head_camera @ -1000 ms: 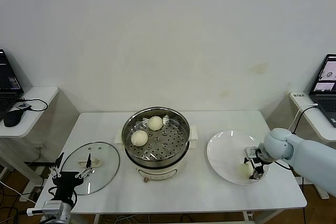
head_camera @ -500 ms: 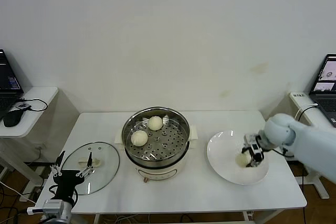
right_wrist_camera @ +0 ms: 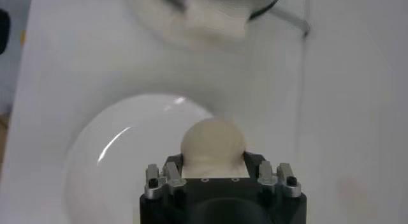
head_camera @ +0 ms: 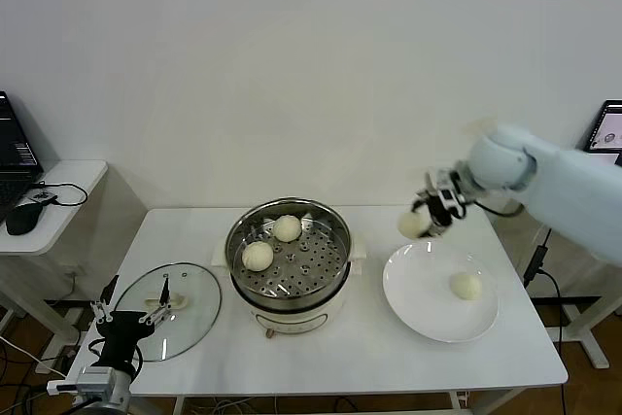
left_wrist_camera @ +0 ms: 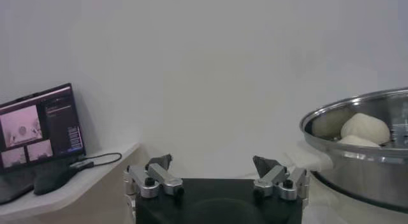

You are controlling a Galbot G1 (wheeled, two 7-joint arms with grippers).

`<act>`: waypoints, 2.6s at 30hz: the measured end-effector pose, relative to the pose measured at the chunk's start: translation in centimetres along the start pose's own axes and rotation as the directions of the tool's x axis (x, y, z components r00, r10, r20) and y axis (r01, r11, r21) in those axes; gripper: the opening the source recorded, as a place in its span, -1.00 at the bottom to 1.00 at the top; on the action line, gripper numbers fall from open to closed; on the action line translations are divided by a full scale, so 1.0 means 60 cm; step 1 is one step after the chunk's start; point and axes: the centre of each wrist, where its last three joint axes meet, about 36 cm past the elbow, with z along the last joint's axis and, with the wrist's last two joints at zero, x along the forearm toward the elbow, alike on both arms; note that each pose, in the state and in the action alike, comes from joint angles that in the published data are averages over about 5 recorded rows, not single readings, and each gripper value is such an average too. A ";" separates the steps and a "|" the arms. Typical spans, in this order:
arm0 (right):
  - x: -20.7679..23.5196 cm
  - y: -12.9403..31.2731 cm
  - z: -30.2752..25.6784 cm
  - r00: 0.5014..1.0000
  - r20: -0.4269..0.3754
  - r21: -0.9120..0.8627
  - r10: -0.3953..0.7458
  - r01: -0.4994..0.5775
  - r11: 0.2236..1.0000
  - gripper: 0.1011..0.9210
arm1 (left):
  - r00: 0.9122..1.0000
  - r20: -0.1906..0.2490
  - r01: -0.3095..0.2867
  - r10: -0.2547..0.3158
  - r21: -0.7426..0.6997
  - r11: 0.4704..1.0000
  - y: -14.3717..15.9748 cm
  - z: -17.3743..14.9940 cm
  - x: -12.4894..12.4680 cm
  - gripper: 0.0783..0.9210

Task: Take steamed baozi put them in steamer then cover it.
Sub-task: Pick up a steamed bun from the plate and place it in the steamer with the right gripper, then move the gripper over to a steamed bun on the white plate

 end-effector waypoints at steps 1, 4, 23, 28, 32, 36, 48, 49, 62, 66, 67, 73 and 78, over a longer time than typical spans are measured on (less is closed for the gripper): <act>0.000 -0.007 -0.018 1.000 0.012 0.021 0.001 -0.002 1.000 0.26 | 1.000 0.000 0.002 -0.002 0.001 1.000 0.001 0.000 0.000 0.77; -0.005 -0.023 -0.072 0.999 0.046 0.087 -0.006 0.002 0.996 0.26 | 1.000 0.000 0.008 -0.008 0.002 1.000 0.003 0.000 0.001 0.77; -0.143 -0.017 -0.291 0.981 0.108 0.529 -0.163 0.082 0.845 0.26 | 0.999 0.000 0.039 -0.039 0.012 0.999 0.009 0.001 0.007 0.77; -0.172 -0.006 -0.323 0.974 0.101 0.606 -0.202 0.101 0.789 0.27 | 0.999 0.001 0.041 -0.041 0.015 0.999 0.007 0.001 0.007 0.77; -0.187 0.001 -0.338 0.968 0.093 0.648 -0.232 0.118 0.753 0.28 | 0.999 0.002 0.042 -0.042 0.015 0.999 0.008 0.001 0.007 0.77; -0.196 0.006 -0.344 0.963 0.083 0.675 -0.255 0.134 0.726 0.28 | 0.999 0.002 0.043 -0.044 0.015 0.999 0.008 0.002 0.008 0.77; -0.205 0.014 -0.348 0.954 0.058 0.710 -0.295 0.168 0.684 0.29 | 0.999 0.000 0.043 -0.043 0.018 0.999 0.007 0.004 0.010 0.77; -0.205 0.014 -0.347 0.954 0.058 0.711 -0.296 0.168 0.683 0.31 | 0.999 0.000 0.043 -0.043 0.018 0.999 0.007 0.004 0.010 0.77; -0.158 -0.011 -0.319 0.965 0.066 0.681 -0.253 0.142 0.718 0.76 | 0.999 0.017 0.037 -0.038 0.015 0.999 0.008 -0.007 0.008 0.77; -0.126 -0.024 -0.288 0.975 0.048 0.628 -0.216 0.139 0.766 0.76 | 0.999 0.023 0.035 -0.035 0.011 0.999 0.010 -0.009 0.006 0.77; -0.117 -0.027 -0.278 0.978 0.043 0.607 -0.204 0.137 0.783 0.76 | 0.999 0.024 0.035 -0.035 0.009 0.999 0.010 -0.009 0.005 0.77; -0.065 -0.036 -0.196 0.992 0.015 0.439 -0.128 0.109 0.892 0.76 | 0.999 0.029 0.032 -0.032 0.002 0.999 0.014 -0.009 -0.001 0.77; -0.027 -0.024 -0.104 0.997 -0.021 0.270 -0.076 0.078 0.960 0.76 | 0.999 0.027 0.024 -0.024 -0.001 1.000 0.012 -0.006 -0.004 0.77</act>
